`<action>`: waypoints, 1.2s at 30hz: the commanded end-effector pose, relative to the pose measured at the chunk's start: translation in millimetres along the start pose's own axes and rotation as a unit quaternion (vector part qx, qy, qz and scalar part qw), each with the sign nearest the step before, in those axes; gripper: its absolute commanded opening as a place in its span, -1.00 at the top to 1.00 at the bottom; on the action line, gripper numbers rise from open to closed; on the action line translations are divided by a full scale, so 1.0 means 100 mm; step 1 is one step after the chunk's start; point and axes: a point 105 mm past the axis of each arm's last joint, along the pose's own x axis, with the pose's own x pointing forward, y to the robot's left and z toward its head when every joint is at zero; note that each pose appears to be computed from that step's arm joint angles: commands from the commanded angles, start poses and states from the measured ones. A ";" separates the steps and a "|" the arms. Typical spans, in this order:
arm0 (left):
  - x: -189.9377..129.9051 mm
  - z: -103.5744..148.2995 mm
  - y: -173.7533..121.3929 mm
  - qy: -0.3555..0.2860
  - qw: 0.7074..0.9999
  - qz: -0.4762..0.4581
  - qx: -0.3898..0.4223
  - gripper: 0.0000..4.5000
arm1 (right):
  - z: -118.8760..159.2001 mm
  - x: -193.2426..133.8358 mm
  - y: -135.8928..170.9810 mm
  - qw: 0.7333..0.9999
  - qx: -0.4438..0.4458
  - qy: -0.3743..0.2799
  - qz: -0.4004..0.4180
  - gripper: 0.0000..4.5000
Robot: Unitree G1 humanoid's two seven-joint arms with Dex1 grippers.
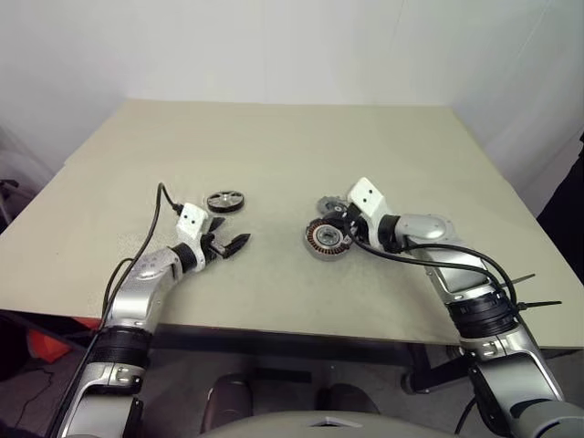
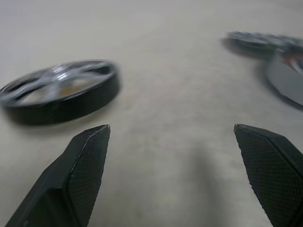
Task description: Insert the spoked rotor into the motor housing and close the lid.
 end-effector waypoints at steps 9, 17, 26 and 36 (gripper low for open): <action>-0.06 0.10 0.30 -0.007 0.991 0.078 -0.112 -0.97 | 0.00 -0.07 -0.13 0.999 -0.035 0.013 -0.031 0.99; 0.15 0.13 0.21 -0.041 0.961 0.084 -0.261 -0.97 | 0.04 -0.06 -0.10 0.999 -0.036 0.004 -0.026 0.99; 0.35 0.07 0.33 -0.080 0.899 0.137 -0.408 -0.97 | -0.05 -0.13 -0.11 0.999 -0.032 0.013 -0.035 0.99; 0.39 0.05 0.34 -0.085 0.887 0.137 -0.432 -0.97 | -0.04 -0.13 -0.13 0.999 -0.037 0.015 -0.037 0.99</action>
